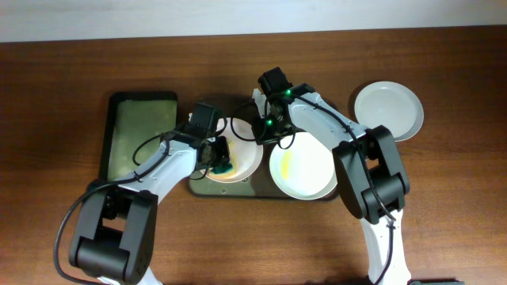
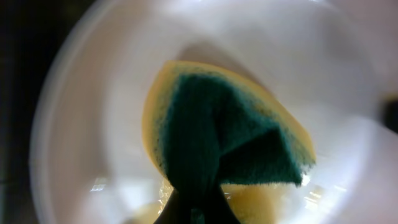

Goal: Clean dirty plates on tray and stack at the side
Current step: 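Scrub the back plate with the sponge in the left gripper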

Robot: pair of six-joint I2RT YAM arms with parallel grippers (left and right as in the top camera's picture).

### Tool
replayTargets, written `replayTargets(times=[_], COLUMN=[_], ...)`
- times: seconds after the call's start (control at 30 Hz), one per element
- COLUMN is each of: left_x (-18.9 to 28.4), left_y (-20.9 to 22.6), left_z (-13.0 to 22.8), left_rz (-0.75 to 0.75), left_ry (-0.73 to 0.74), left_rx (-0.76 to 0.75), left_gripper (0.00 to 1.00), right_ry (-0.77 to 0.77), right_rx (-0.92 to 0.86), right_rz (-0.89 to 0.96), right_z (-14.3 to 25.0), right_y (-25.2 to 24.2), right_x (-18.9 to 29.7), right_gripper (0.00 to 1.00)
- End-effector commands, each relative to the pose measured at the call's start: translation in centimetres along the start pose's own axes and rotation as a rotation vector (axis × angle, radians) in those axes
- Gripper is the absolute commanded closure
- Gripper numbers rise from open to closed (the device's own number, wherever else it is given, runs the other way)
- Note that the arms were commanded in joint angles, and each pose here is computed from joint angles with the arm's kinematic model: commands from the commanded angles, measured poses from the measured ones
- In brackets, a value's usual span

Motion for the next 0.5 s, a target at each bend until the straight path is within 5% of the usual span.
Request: replayTargets(times=[0.0, 0.13, 0.27, 0.47], left_x=[0.1, 4.7, 10.2, 17.3], left_y=[4.0, 4.1, 2.8, 3.5], left_z=[0.0, -2.3, -3.4, -2.6], left_rz=[-0.417, -0.536, -0.357, -0.131], left_ry=[-0.134, -0.344, -0.469, -0.555], left_rx=[-0.016, -0.020, 0.025, 0.073], left_gripper=[1.00, 1.00, 1.00, 1.00], right_ry=[0.020, 0.020, -0.014, -0.234], right_rx=[-0.004, -0.003, 0.010, 0.106], right_rz=[0.042, 0.042, -0.002, 0.088], right_z=[0.3, 0.3, -0.4, -2.2], right_y=[-0.8, -0.8, 0.0, 3.0], right_x=[-0.8, -0.8, 0.5, 9.8], right_gripper=[0.96, 0.96, 0.96, 0.96])
Point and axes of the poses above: each gripper's point midway between its finger pads, its own x axis back along the fingers, its own y axis along the line the jaws close on, z = x × y, the point moved 10 cm from there along x, back along the fingers, and after that the axes turned 1 degree about x, right-handed, at the moved point
